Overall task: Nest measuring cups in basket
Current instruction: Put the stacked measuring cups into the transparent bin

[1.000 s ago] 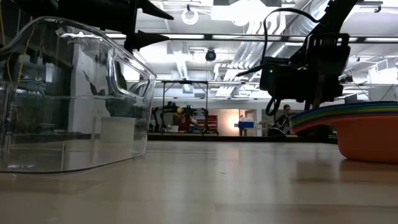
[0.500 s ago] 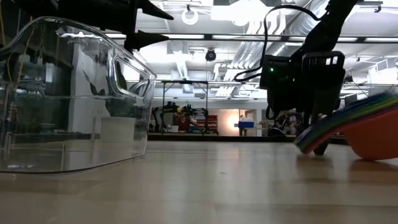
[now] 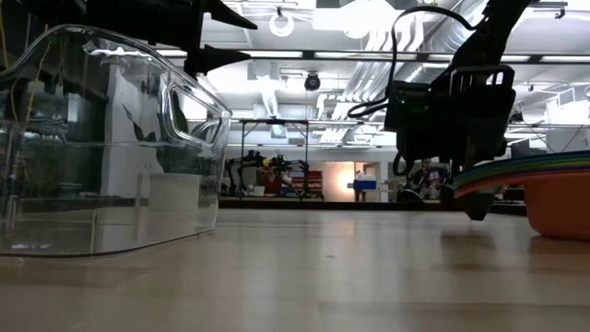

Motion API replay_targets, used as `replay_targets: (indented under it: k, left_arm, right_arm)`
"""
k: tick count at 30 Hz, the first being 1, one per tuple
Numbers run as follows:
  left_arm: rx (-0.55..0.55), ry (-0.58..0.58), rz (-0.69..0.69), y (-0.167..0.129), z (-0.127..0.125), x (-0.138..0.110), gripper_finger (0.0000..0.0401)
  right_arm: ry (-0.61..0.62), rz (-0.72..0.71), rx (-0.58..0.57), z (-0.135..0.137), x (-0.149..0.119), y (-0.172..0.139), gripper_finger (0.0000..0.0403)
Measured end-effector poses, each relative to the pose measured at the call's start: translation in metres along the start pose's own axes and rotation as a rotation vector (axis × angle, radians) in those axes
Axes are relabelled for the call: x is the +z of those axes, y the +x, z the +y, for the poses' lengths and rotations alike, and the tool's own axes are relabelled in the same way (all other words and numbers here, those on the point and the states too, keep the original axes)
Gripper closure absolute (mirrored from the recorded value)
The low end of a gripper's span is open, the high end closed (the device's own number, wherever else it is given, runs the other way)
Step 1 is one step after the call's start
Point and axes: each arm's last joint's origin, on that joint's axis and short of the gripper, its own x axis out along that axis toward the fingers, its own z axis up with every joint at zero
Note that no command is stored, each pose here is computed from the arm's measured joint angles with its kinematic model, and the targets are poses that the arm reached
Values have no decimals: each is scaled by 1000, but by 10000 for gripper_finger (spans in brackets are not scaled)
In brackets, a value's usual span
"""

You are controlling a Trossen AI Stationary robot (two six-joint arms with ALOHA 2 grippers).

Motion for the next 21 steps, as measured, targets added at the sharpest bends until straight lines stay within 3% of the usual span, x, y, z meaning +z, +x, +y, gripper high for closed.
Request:
replay_targets:
  k: [6, 12, 17, 21]
  left_arm:
    - [0, -18, 0, 0, 0, 0, 190]
    - [0, -18, 0, 0, 0, 0, 190]
    - [0, -18, 0, 0, 0, 0, 190]
    - [0, -18, 0, 0, 0, 0, 190]
  right_arm:
    - [25, 5, 10, 0, -1, 0, 31]
    - [35, 22, 93, 2, -1, -1, 31]
    - [136, 37, 94, 2, -3, -1, 31]
    - [107, 43, 93, 2, -4, 0, 31]
